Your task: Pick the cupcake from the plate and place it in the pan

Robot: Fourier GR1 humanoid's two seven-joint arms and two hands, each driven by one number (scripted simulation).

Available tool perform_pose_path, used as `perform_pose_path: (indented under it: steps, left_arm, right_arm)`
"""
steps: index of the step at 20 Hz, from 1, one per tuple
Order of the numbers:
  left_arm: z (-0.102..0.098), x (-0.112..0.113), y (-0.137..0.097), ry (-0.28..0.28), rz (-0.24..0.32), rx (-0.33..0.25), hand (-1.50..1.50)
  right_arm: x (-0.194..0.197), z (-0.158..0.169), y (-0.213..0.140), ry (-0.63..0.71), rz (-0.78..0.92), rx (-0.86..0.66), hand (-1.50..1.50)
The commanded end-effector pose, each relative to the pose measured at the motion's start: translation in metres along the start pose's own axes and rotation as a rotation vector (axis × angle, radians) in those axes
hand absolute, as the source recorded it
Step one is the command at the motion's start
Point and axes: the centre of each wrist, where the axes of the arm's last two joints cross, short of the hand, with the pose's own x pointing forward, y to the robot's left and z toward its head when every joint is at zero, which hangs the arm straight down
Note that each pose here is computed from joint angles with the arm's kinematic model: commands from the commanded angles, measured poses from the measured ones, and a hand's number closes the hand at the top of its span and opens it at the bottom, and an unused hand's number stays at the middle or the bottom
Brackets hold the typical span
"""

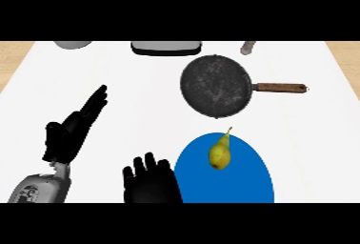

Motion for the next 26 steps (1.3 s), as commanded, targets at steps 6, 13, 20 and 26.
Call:
perform_pose_path:
  steps: [6, 13, 20, 26]
  left_arm:
    - [-0.011, 0.016, -0.013, -0.019, 0.018, 0.012, 0.0]
    - [-0.004, 0.006, -0.002, -0.015, -0.015, 0.016, 0.0]
    - [-0.002, 0.002, -0.007, -0.03, -0.007, -0.01, 0.0]
    - [-0.003, 0.014, -0.008, -0.022, -0.004, 0.011, 0.0]
  right_arm:
    - [0.0, -0.005, -0.02, 0.181, -0.174, -0.234, 1.5]
    - [-0.039, -0.05, -0.012, 0.251, -0.296, -0.326, 1.5]
    - [-0.108, -0.107, 0.004, 0.32, -0.215, -0.359, 1.5]
    - [-0.156, -0.133, 0.036, 0.331, -0.17, -0.41, 1.5]
